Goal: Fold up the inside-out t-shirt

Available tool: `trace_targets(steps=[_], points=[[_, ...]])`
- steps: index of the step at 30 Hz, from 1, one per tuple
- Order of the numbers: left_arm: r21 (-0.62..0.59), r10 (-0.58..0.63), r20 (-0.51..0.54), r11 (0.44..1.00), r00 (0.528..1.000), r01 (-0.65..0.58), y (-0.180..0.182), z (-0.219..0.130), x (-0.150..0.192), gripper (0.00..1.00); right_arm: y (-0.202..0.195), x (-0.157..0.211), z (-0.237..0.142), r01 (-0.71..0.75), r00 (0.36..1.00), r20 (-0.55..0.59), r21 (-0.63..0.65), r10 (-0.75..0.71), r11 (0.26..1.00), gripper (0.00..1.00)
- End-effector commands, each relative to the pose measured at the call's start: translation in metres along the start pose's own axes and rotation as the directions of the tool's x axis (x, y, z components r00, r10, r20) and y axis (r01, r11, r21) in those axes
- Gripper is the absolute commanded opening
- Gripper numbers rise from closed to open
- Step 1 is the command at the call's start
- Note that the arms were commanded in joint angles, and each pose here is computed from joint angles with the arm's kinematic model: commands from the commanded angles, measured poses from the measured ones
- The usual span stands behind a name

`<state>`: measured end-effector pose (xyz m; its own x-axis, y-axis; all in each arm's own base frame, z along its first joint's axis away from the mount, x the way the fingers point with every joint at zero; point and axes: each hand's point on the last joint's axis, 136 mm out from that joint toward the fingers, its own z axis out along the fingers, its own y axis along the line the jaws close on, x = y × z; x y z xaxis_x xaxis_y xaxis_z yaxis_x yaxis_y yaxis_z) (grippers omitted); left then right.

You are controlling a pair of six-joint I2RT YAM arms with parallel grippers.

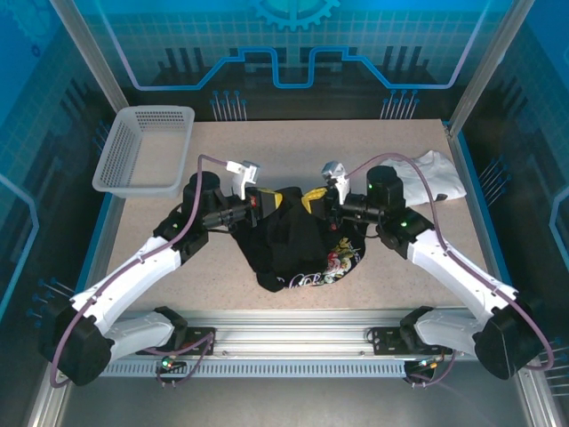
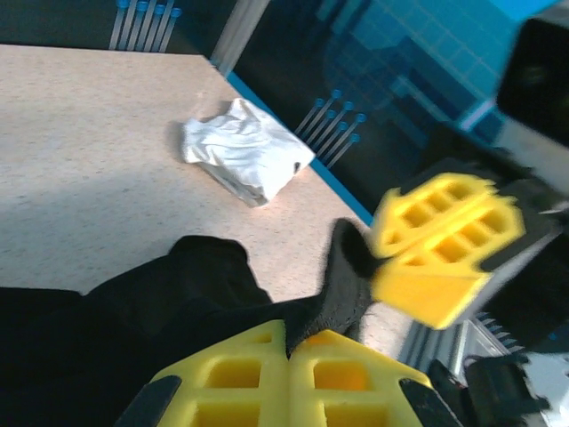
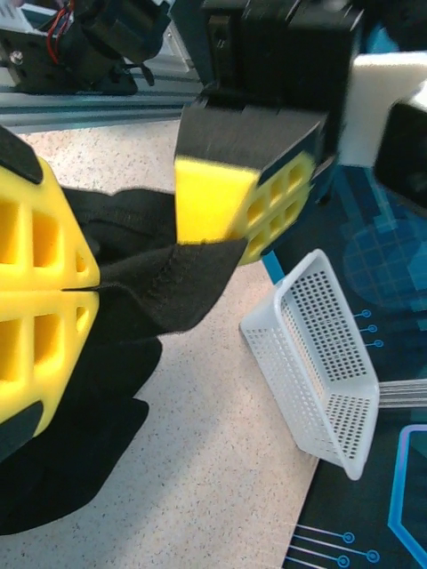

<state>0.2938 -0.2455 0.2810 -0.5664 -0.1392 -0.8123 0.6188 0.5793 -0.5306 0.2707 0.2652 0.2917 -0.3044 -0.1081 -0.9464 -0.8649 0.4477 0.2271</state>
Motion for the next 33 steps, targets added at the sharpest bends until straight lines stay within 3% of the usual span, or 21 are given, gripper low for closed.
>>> trace_targets(steps=[1, 6, 9, 18, 25, 33], points=[[-0.089, 0.003, 0.023, 0.996, 1.0, -0.001, 0.014, -0.004, -0.009, 0.09, 0.0, -0.034, -0.014, -0.04, 0.996, 0.076, 0.035, 0.037, 0.999, 0.01], [-0.037, -0.023, -0.007, 0.999, 1.0, 0.023, 0.006, -0.01, 0.007, 0.27, -0.002, -0.047, -0.015, -0.085, 0.99, 0.119, 0.051, 0.078, 0.995, 0.0], [-0.074, -0.028, -0.005, 0.997, 1.0, 0.028, 0.013, -0.018, 0.017, 0.32, -0.003, -0.049, -0.014, -0.093, 0.989, 0.121, 0.048, 0.086, 0.995, 0.0], [-0.165, -0.088, -0.067, 0.983, 0.994, 0.076, 0.04, -0.017, 0.051, 0.37, 0.002, -0.049, -0.015, -0.046, 0.994, 0.101, 0.029, 0.043, 0.999, 0.0], [-0.077, -0.131, -0.133, 0.99, 0.982, 0.122, 0.035, 0.005, 0.062, 0.39, 0.002, -0.043, -0.017, -0.03, 0.997, 0.079, 0.037, 0.027, 0.999, 0.0], [-0.067, -0.142, -0.18, 0.989, 0.973, 0.132, 0.041, 0.024, 0.067, 0.36, 0.003, -0.044, -0.023, -0.02, 0.997, 0.081, 0.046, 0.017, 0.999, 0.0]])
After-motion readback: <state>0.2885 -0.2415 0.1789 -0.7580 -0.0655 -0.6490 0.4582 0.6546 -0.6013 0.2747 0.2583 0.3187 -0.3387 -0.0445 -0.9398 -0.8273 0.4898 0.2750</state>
